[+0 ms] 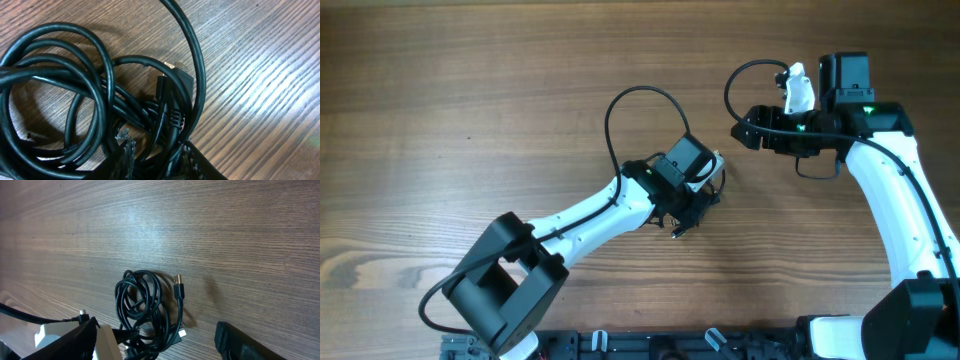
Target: Untangle cables
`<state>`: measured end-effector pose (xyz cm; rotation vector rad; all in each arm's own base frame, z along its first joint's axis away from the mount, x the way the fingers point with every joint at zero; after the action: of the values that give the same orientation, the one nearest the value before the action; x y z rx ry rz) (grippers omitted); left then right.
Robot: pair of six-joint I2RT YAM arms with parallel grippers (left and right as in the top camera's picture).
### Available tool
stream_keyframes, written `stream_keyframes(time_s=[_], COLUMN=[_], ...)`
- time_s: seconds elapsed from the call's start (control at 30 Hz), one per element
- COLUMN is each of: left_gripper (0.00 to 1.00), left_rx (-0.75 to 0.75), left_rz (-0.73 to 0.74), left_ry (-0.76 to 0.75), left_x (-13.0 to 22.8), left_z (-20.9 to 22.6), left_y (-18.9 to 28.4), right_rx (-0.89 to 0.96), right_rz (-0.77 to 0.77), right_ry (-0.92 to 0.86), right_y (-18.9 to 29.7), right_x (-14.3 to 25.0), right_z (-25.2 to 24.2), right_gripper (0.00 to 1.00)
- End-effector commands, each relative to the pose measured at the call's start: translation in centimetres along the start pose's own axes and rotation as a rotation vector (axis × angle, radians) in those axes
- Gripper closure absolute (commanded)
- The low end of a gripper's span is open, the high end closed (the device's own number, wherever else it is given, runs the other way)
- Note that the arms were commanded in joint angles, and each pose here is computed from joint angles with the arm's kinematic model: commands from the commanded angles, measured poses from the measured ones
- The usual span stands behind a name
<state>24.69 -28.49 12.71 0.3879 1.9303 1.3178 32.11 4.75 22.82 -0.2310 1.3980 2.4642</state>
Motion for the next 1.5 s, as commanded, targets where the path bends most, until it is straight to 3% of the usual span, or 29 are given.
stream_keyframes(time_s=[0.0,0.13,0.37,0.53,0.67,0.83,0.93,1.07,1.3,1.47], left_gripper=[0.66,0.68,0.96,0.96,0.96,0.96,0.96,0.96,0.96,0.96], left_rx=[0.007,0.005,-0.056,-0.1,0.018,0.195,0.318,0.349,0.358,0.362], left_rz=[0.036,0.078,0.115,0.077,0.016,-0.17,-0.216,-0.215,-0.212,-0.211], left_ry=[-0.029,-0.021,0.01,0.146,0.228,0.49,0.511,0.511,0.504,0.504], left_x=[0.5,1.1,1.7,0.7,-1.9,-4.5,-4.8,-4.8,-4.8,-4.8], left_z=[0.1,0.3,1.1,2.1,2.0,4.2,5.4,5.4,5.3,5.3], left_y=[-1.2,-2.4,-3.6,-1.7,4.1,11.7,13.4,13.6,13.6,13.6], right_rx=[0.008,0.009,0.009,0.008,-0.023,-0.172,-0.324,-0.474,-0.479,-0.296], right_rz=[0.002,0.006,0.006,0.007,0.032,0.096,0.08,0.04,0.044,0.035], right_ry=[0.01,0.007,0.007,0.004,0.002,0.086,0.17,0.256,0.331,0.162], right_y=[-0.1,-0.1,-0.1,-0.1,-0.5,-1.9,-2.1,-2.0,-3.2,-5.0], right_x=[-0.2,-0.1,-0.1,-0.1,0.3,1.6,1.5,0.8,1.4,0.9], right_z=[-0.1,-0.2,-0.2,-0.1,0.0,1.4,3.2,5.2,7.6,6.6], right_gripper=[0.22,0.22,0.22,0.22,0.21,0.21,0.22,0.22,0.23,0.28])
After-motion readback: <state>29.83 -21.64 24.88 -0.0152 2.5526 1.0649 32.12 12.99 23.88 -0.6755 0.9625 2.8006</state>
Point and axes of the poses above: each gripper's point midway between its finger pads, its own y axis back along the fingers, its own z axis along the line the jaws close on, x = y × z, the point moved 9 cm from there along y, back along the fingers, and after that the axes turned 5 degrees about -y, right-handed, at the moved point
